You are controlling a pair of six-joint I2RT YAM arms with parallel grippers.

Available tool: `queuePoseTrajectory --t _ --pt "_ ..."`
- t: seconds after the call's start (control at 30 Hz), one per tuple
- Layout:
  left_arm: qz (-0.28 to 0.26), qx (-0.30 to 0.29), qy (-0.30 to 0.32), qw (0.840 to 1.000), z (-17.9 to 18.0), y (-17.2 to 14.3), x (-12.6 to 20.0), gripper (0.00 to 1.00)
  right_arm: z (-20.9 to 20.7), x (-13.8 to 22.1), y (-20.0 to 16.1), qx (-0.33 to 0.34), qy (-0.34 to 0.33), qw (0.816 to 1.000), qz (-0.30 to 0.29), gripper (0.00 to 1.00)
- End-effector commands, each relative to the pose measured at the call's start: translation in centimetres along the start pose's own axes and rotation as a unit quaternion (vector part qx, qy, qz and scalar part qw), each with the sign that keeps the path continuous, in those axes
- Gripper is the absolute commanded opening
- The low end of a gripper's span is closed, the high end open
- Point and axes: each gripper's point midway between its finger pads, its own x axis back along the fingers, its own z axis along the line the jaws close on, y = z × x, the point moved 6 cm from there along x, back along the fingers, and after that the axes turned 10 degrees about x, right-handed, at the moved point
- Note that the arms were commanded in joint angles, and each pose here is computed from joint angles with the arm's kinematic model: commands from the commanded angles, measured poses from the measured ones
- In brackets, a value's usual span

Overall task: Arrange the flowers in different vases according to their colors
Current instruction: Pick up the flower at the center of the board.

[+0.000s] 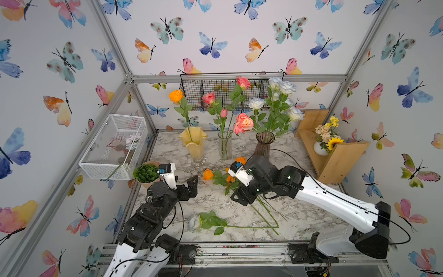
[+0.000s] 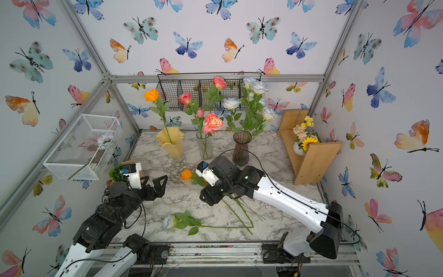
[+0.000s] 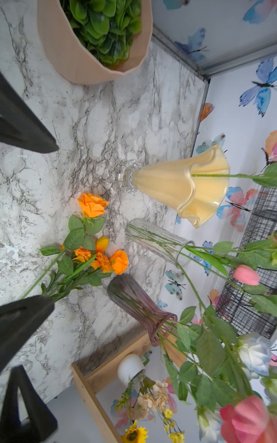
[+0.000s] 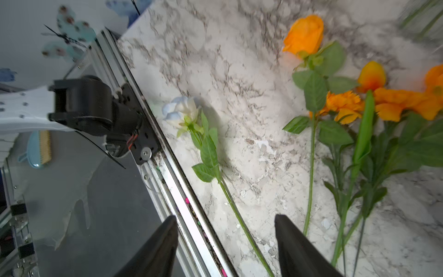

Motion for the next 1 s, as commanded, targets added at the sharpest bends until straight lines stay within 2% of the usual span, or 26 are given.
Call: queuePoseTrajectory --t 0.0,0.17,0.4,0.63,0.97 --pt "-0.060 0.018 0.026 0.998 1.0 1.2 1.8 0.99 -0.4 -3.2 -1.8 0.037 -0.041 0.997 0.046 0.64" --pt "-0.062 0.020 0.030 0.997 1.1 1.3 1.9 0.99 1.8 -6.8 -3.1 0.108 -0.041 0.992 0.060 0.65" --pt "-0.059 0.019 0.031 0.998 1.1 1.3 1.7 0.99 3.0 -9.8 -4.1 0.150 -0.026 0.987 0.058 0.65" --pt "-0.056 0.018 0.029 0.998 1.0 1.2 1.6 0.99 3.2 -12.1 -4.7 0.169 -0.016 0.982 0.086 0.65" --pt "-0.050 0.016 0.028 0.998 0.9 1.1 1.4 0.99 4.0 -13.9 -5.7 0.177 -0.003 0.978 0.110 0.53"
